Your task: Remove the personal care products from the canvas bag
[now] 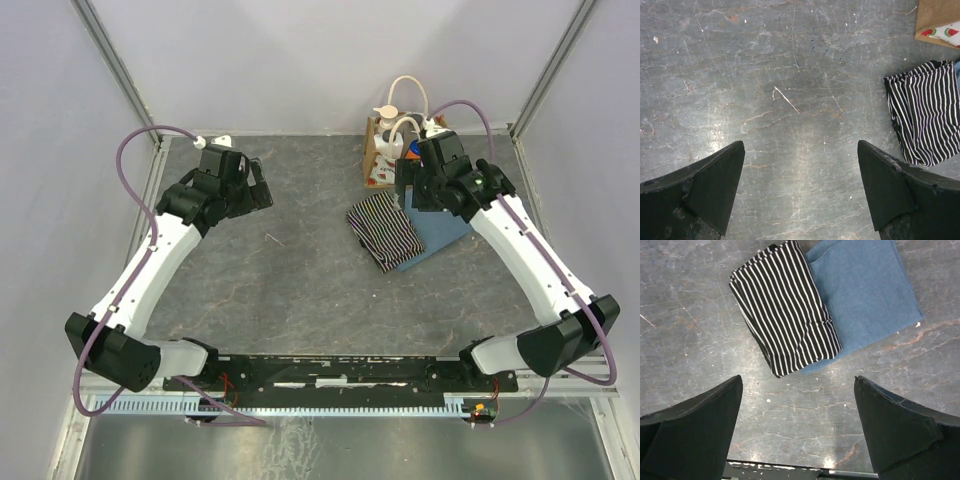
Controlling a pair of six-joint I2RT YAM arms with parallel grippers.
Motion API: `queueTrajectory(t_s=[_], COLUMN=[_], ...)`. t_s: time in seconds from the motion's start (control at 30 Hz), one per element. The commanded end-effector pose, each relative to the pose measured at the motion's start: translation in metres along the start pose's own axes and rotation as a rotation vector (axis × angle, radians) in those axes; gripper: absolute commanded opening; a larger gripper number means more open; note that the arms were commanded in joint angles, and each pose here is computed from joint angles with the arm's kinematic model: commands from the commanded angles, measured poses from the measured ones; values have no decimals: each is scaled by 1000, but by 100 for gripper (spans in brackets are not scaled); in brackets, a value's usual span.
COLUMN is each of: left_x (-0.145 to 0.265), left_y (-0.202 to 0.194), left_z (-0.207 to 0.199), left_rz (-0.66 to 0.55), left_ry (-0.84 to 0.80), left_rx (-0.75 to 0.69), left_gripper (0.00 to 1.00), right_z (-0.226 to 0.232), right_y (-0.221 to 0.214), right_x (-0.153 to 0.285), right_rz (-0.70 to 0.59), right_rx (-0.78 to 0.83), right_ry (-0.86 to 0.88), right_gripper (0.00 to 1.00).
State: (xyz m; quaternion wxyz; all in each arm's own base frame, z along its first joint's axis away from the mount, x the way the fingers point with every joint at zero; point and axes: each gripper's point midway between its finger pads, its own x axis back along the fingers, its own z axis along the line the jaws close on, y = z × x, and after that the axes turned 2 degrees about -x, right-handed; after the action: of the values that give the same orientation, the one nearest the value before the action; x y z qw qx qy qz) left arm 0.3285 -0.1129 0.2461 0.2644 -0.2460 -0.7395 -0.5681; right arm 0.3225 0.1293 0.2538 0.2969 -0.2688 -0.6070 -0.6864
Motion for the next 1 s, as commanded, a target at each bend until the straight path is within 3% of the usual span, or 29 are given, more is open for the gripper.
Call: queueTrajectory(t_s=[0.0,0.37,0.63,0.97], left_x=[5,0,-3,-5], left_y=[13,-1,-6,-16], left_z=[2,4,3,6], left_rz=[-32,13,29,49], left_ry=[6,5,3,5], left_rx=[-38,-42,-39,-32], left_gripper=[100,99,100,100], right_z=[-13,-39,-40,-51], right_y=[10,-16,-26,-42], right_x=[4,-86,-137,-174], right_rz=[-27,132,265,291], right_rx=[18,-61,11,-11], right_ry=[-60,-119,-87,-80], right_gripper=[100,100,100,100])
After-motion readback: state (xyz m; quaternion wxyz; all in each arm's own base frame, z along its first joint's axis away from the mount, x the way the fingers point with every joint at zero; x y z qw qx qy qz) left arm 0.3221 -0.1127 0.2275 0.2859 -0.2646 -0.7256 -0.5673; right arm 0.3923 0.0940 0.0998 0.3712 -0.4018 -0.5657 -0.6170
